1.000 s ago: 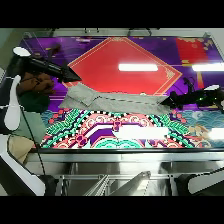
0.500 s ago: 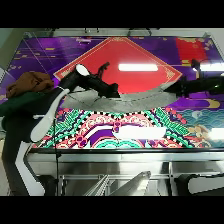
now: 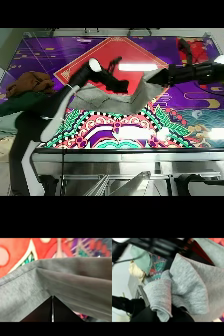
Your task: Fold the shirts.
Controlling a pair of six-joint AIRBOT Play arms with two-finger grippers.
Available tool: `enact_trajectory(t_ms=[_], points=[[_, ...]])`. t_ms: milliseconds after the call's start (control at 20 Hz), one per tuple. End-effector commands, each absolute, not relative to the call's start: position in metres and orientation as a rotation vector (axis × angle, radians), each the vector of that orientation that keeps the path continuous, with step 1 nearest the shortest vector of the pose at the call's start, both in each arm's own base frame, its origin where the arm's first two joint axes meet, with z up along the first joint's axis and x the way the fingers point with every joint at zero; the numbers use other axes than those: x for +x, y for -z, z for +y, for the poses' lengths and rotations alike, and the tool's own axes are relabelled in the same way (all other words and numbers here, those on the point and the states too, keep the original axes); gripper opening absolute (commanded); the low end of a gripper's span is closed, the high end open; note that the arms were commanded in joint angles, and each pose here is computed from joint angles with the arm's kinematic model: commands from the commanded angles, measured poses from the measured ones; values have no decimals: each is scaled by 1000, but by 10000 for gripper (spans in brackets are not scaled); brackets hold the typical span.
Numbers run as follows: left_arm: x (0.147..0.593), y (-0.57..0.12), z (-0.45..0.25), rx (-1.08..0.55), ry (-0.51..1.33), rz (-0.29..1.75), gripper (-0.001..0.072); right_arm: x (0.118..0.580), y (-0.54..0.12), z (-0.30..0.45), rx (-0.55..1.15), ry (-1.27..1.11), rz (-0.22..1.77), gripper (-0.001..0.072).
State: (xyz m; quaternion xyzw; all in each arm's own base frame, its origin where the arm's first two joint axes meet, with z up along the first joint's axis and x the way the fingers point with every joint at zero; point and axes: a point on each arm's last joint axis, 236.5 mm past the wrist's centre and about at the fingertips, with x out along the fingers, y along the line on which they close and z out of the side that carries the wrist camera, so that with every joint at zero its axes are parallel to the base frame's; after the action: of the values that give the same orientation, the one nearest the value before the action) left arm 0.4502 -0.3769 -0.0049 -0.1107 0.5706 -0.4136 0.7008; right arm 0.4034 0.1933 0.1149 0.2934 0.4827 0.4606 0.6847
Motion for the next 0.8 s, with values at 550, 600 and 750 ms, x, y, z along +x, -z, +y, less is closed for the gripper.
enact_trajectory(t_ms=[550, 600, 750], points=[[435, -178, -67, -545, 682, 923, 15, 420, 9, 553, 589, -1092, 972, 344], [435, -176, -64, -578, 691, 908, 15, 420, 5, 545, 609, -1102, 1006, 185], [437, -179, -59, -634, 720, 862, 15, 437, -17, 490, 612, -1089, 1106, 16]])
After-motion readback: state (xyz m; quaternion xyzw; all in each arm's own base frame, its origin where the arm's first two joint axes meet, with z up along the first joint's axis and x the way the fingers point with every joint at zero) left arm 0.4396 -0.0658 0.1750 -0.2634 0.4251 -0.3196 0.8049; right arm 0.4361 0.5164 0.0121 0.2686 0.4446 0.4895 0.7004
